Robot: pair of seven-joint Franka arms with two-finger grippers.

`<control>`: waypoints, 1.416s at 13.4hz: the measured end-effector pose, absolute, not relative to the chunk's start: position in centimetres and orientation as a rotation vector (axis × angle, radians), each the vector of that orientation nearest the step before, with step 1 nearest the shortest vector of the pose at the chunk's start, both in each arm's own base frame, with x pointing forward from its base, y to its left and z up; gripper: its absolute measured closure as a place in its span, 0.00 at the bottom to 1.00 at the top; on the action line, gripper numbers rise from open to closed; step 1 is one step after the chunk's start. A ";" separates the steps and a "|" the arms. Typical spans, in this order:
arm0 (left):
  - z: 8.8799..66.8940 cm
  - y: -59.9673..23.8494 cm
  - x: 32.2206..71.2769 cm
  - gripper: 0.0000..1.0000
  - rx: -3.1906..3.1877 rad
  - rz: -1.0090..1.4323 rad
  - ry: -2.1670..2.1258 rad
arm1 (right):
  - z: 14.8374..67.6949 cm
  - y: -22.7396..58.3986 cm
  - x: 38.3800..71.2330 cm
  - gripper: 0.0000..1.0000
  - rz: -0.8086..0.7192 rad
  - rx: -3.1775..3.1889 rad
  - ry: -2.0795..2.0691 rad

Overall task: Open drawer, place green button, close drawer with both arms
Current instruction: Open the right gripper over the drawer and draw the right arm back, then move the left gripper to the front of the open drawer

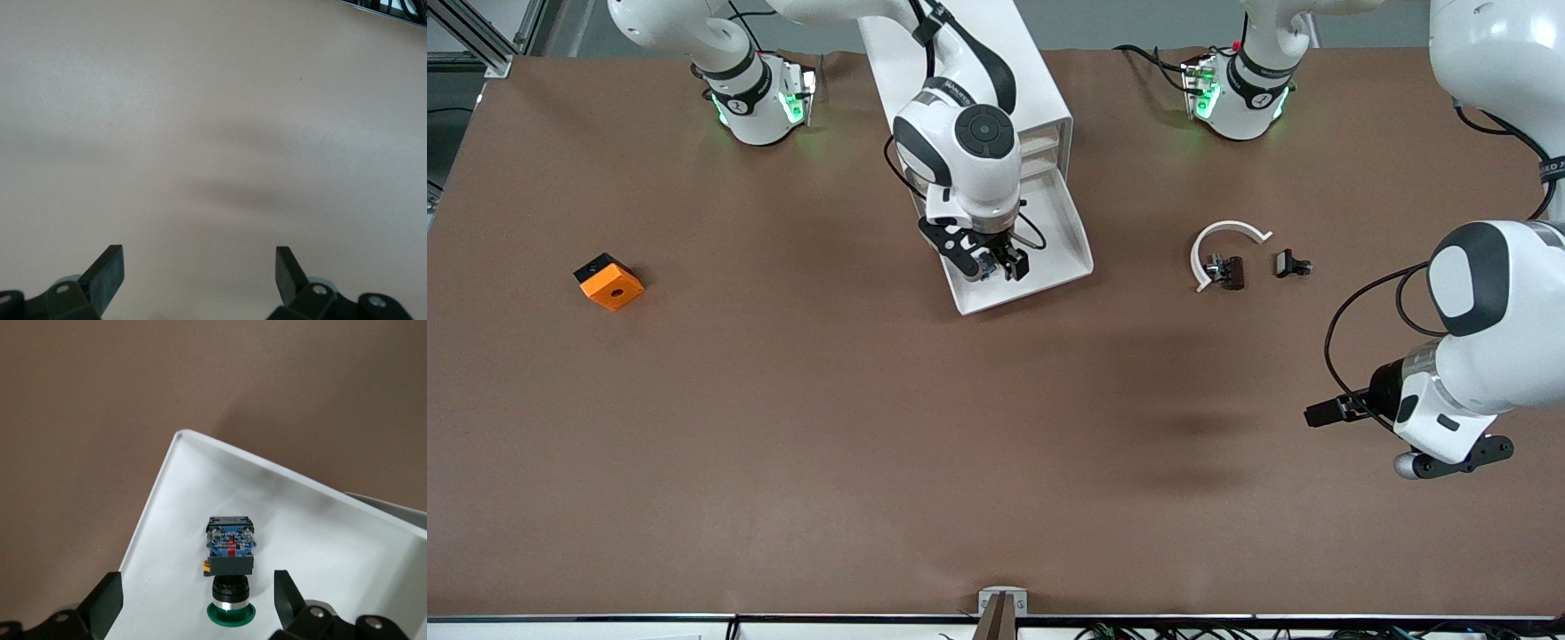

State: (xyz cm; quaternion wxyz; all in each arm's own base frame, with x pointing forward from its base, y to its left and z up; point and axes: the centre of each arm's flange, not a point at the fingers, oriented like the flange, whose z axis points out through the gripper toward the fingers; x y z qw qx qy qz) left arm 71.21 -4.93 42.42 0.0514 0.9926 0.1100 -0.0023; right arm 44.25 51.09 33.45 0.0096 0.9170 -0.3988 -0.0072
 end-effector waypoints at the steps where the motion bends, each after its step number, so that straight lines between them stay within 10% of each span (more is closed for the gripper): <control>1: 42.4 -4.9 71.2 0.00 3.020 -0.007 0.335 | 35.1 50.2 45.4 0.00 -0.034 2.858 -1.203; 10: 41.8 -8.2 70.7 0.00 3.026 -0.033 0.264 | 53.2 26.0 55.1 0.00 -0.211 2.977 -0.700; 19: 35.9 -18.0 67.8 0.00 3.050 -0.225 0.379 | 59.5 -9.7 55.7 0.00 -0.242 3.167 -0.260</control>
